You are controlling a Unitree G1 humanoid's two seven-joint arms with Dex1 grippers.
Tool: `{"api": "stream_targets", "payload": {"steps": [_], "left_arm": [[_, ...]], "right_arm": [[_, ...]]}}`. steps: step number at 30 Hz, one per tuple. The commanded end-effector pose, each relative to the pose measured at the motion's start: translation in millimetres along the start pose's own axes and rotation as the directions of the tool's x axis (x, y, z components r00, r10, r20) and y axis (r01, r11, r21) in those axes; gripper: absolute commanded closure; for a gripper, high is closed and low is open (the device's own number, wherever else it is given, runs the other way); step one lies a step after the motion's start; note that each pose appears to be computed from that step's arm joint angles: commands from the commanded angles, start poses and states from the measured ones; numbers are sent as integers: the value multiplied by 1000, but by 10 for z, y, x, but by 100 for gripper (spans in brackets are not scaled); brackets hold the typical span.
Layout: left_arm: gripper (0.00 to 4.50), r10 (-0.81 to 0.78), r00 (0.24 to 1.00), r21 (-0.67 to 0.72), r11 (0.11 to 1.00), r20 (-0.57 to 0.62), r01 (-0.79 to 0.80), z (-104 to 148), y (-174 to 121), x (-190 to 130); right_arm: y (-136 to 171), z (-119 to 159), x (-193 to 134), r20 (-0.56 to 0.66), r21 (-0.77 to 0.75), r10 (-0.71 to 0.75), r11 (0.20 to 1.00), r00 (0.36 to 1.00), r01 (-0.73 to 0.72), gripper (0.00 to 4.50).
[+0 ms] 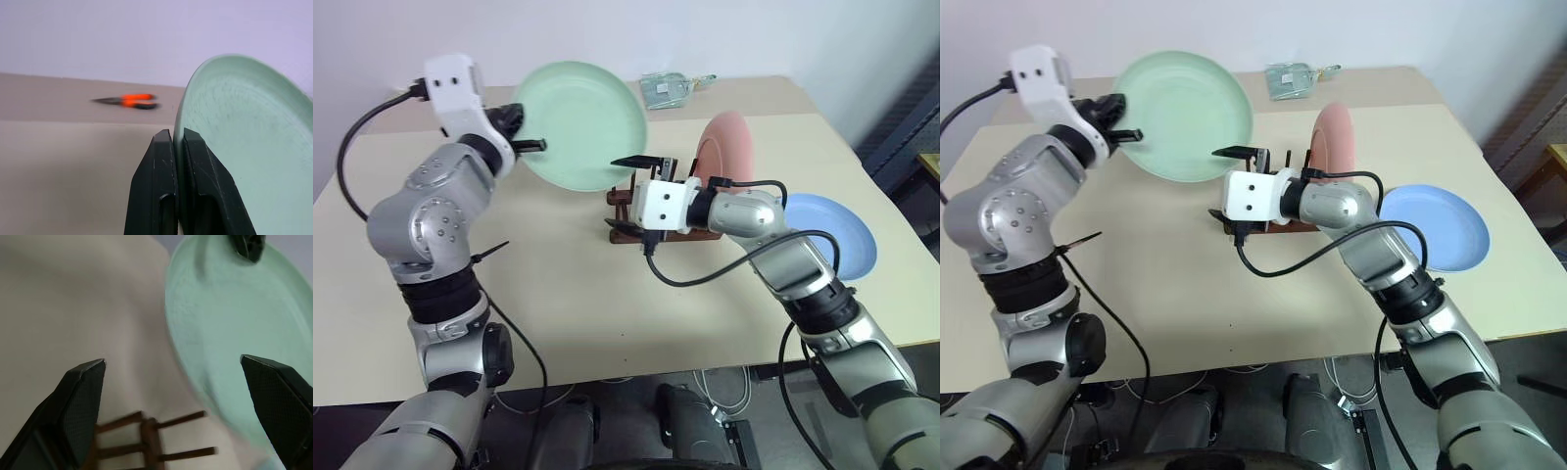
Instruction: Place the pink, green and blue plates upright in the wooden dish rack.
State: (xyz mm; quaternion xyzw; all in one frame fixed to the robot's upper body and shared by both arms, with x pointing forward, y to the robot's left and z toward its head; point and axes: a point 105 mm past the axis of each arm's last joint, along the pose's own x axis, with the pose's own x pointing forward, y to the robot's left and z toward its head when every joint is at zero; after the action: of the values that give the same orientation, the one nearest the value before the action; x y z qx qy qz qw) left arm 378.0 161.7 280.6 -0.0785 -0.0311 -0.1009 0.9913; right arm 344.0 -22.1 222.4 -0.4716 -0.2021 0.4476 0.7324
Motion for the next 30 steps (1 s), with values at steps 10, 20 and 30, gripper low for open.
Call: {"api": "stream_targets", "payload": {"steps": [10,20,30], "left_arm": [[450,-31,998,-8,999,63,32,162,-128,-129],[154,237,879,38,960,415,-277,824,675,-346],[154,-197,975,372,917,103,146,-406,340,-396]], "right_arm": [[-142,-46,3,1,-132,-83,988,997,82,432],[-491,65,-410,50,176,-302,941,952,289,450],[-670,260,-824,30,878,-491,430,871,212,450]]}}
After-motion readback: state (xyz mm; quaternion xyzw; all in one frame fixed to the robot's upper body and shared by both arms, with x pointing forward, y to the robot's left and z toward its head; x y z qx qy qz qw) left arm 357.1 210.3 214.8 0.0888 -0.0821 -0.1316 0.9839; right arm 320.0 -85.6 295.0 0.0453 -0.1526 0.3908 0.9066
